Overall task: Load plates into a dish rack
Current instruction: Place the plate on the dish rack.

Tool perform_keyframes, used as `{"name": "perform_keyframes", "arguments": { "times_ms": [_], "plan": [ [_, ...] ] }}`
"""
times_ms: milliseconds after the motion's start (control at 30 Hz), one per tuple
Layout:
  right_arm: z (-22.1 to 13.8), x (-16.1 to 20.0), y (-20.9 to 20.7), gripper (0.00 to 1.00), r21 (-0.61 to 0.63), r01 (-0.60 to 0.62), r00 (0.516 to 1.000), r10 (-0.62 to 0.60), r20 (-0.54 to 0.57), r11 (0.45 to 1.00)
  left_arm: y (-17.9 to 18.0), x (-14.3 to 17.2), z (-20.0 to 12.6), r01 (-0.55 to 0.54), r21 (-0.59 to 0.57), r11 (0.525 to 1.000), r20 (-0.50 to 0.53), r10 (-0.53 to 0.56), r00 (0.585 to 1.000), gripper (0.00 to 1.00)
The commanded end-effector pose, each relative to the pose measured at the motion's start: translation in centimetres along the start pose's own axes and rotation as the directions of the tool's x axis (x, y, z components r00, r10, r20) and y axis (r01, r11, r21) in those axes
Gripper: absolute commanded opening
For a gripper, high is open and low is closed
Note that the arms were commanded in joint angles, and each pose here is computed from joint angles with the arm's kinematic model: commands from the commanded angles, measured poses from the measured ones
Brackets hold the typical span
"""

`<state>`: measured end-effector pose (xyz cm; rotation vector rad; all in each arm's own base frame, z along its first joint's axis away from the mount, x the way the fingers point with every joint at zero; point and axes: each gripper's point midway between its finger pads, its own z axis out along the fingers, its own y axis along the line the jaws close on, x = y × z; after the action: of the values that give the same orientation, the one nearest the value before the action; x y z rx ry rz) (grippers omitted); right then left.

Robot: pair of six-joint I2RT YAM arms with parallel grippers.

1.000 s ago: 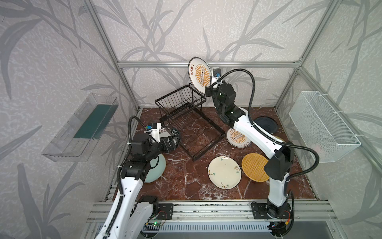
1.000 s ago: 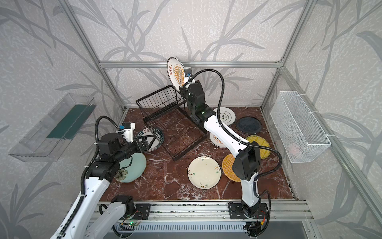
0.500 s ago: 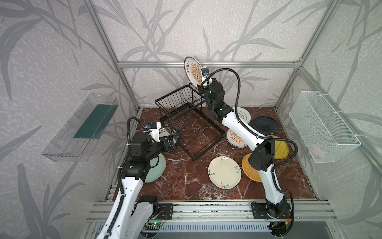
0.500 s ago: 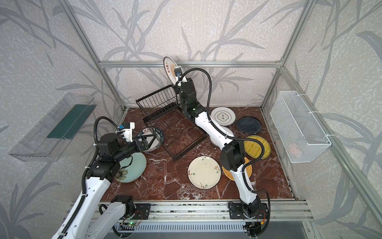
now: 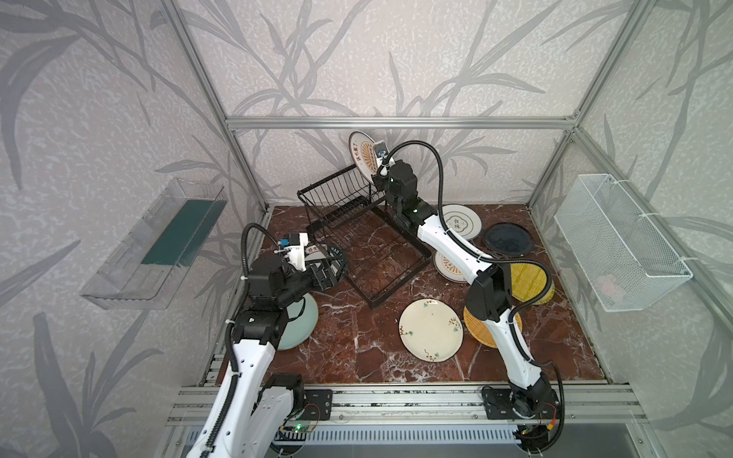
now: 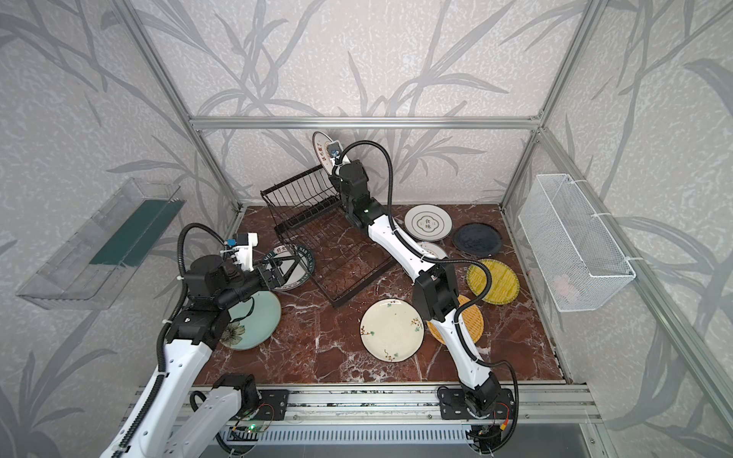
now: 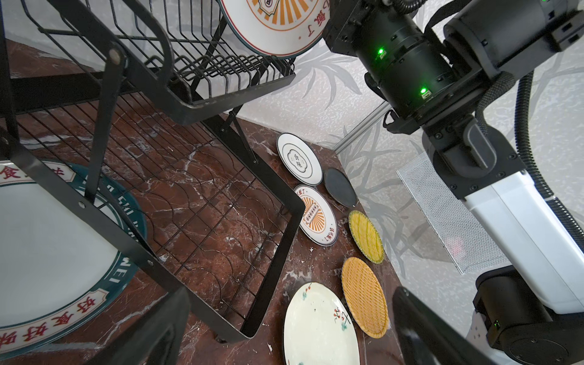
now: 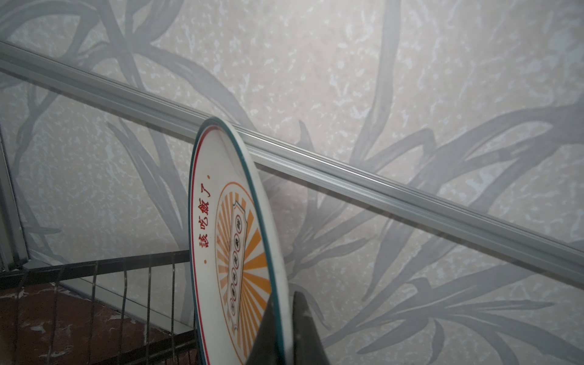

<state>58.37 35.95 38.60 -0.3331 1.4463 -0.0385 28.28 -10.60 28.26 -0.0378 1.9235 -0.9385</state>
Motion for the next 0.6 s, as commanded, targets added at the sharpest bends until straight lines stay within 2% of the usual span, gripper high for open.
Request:
{"name": "perform_keyframes", "arguments": {
  "times_ms": [0,367,567],
  "plan": [
    [-0.1,-4.2,-2.3,0.0,0.037,-0.061,0.993,0.057,0.107,0.997,-0.2,0.0,-0.1,-0.005,0.019,1.0,0.01,0.005,1.0,0.99],
    [-0.5,-6.2,-3.8,0.0,0.09,-0.034,0.988,0.02,0.155,0.995,0.4,-0.2,0.0,0.007,0.007,1.0,0.013,-0.007,1.0,0.99],
    [0.1,-4.3,-3.6,0.0,0.079,-0.026,0.994,0.018,0.11,0.997,0.4,-0.3,0.0,0.011,0.011,1.0,0.018,-0.012,1.0,0.99]
  ]
}}
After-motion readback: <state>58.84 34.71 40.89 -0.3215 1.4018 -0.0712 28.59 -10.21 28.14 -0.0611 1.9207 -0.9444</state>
